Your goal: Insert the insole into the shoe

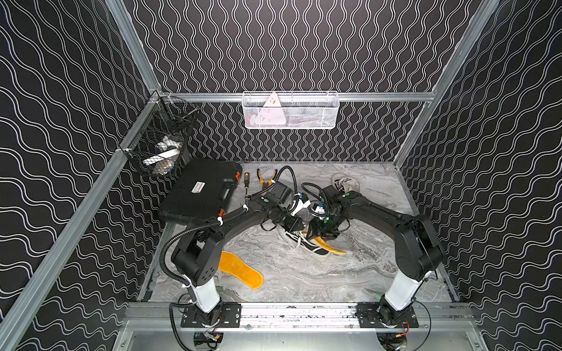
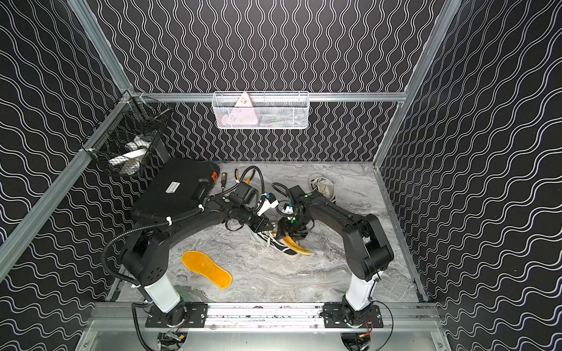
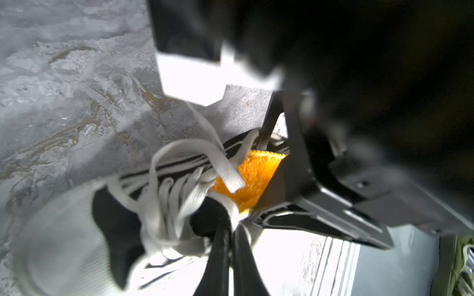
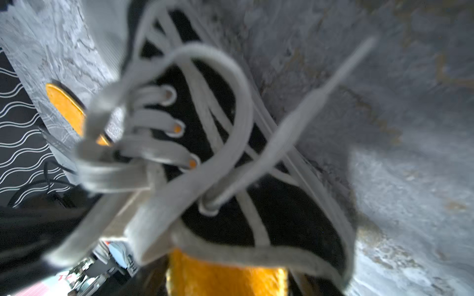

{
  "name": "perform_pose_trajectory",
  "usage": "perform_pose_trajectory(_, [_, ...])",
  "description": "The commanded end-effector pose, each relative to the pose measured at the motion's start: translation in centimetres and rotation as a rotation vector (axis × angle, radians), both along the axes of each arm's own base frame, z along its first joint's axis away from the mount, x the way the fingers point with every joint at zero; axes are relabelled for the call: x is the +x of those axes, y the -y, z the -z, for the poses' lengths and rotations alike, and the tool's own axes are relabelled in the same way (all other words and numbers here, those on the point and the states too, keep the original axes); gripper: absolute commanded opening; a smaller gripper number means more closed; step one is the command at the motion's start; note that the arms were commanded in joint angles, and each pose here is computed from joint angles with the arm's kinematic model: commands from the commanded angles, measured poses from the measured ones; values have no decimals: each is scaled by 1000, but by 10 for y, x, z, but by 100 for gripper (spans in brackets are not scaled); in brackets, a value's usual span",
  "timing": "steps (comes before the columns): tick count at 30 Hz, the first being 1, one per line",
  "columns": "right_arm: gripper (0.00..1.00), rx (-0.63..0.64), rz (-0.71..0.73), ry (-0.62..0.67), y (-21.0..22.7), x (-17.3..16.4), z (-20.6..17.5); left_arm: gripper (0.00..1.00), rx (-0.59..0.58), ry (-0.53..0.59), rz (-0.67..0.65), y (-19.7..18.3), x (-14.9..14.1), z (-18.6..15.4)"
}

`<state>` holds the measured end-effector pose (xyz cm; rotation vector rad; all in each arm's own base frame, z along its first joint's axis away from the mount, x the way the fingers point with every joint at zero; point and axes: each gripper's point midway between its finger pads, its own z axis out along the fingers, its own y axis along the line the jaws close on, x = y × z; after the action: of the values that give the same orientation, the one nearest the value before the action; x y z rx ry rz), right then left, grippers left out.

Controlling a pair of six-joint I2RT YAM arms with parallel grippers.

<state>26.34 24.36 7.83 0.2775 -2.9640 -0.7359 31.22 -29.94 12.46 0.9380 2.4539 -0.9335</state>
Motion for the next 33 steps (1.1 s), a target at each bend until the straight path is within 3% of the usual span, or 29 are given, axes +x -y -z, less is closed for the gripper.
perform_pose_trajectory(1, [65, 42, 6, 99, -10, 18, -12, 0, -66, 2, -27, 6, 8, -10])
perform_pose_trajectory(10, [70, 81, -38, 87, -24, 6, 1, 0, -100, -14, -27, 12, 12, -10])
perform_pose_trajectory(15, [81, 51, 2, 134, -8, 13, -22, 0, -70, -21, -50, 6, 13, -1])
perform_pose_trajectory(22, [85, 35, 44, 99, 13, -2, -41, 0, -62, -11, -68, 0, 15, -3])
perform_pose_trajectory(25, [85, 5, 105, 89, 27, -5, -43, 0, -55, -4, -76, -1, 18, -4])
perform_pose_trajectory(33, [69, 31, 265, -50, 37, -27, -39, 0, -37, 5, -81, -2, 21, -3])
